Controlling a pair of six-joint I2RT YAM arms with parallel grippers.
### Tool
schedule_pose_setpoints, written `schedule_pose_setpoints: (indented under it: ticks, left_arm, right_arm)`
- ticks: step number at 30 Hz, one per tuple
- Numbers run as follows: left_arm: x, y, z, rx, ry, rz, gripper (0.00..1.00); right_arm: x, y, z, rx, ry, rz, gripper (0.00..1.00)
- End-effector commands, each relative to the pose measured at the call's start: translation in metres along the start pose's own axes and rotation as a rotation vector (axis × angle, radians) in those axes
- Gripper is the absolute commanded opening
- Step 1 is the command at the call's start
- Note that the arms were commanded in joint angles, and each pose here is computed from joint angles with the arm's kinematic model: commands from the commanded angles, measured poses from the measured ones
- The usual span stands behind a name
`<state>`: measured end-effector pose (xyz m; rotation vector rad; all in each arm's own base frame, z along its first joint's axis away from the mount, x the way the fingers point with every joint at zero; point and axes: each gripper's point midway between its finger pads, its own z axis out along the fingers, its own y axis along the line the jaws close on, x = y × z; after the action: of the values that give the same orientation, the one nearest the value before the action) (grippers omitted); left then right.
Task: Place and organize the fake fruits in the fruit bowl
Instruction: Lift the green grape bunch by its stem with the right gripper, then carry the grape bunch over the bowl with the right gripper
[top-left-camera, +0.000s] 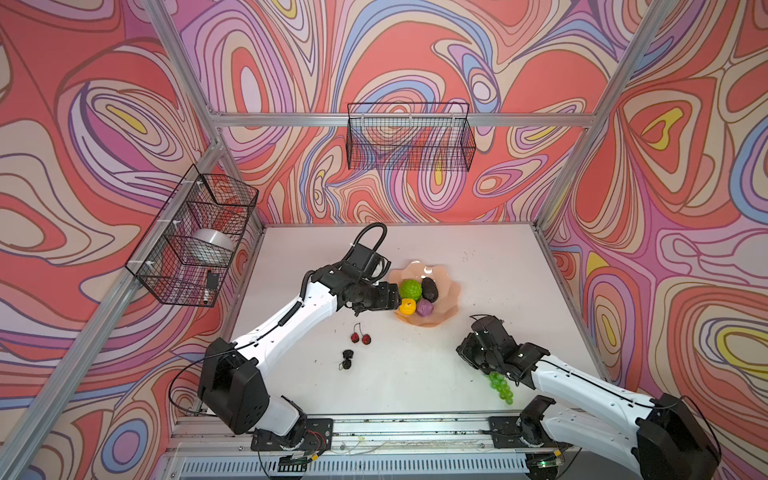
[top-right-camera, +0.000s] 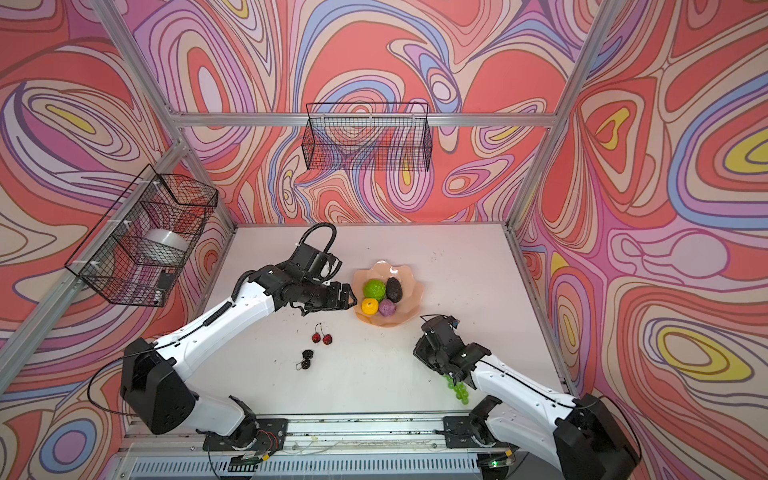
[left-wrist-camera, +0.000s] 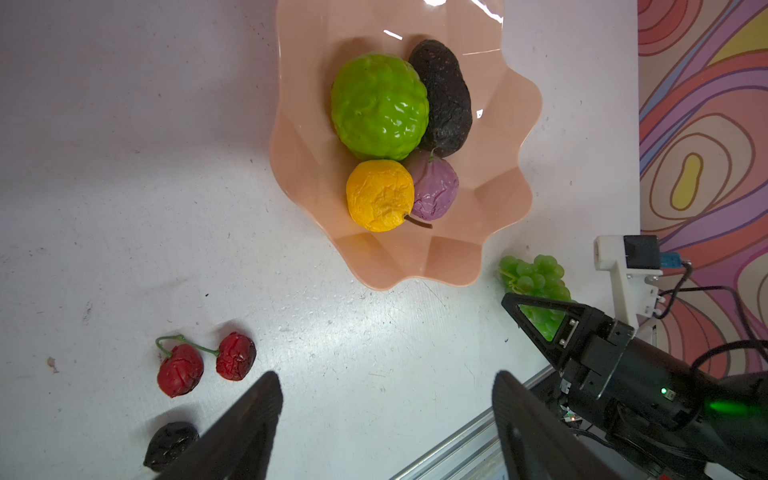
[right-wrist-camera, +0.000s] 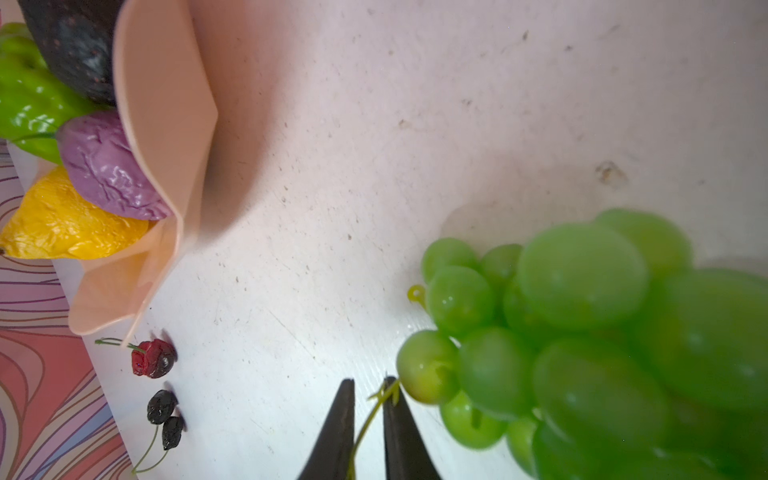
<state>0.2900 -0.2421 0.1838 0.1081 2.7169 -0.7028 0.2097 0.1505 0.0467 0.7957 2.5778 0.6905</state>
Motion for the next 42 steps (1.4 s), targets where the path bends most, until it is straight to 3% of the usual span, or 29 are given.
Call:
schedule_pose_setpoints:
  ticks: [1,11,21,42]
  left_arm:
    - [-0.005,-0.001,-0.011,0.000,-0.032,-0.004,0.83]
    - [-0.006,-0.001,-0.014,-0.004,-0.035,0.003,0.82]
    - [-0.009,0.000,-0.016,-0.029,-0.029,0.005,0.82]
    - [-0.015,0.001,-0.027,-0.062,-0.056,-0.004,0.82]
  right_arm:
    - [-0.002,-0.004,-0.001,0.005,-0.013,-0.007,0.13]
    - [-0.002,0.014,-0.008,-0.020,0.014,-0.087,0.00]
    - [-0.020,0.070,-0.061,-0.036,0.016,-0.312,0.00]
    - [-0.052,0.212,-0.148,-0.282,-0.029,-0.557,0.00]
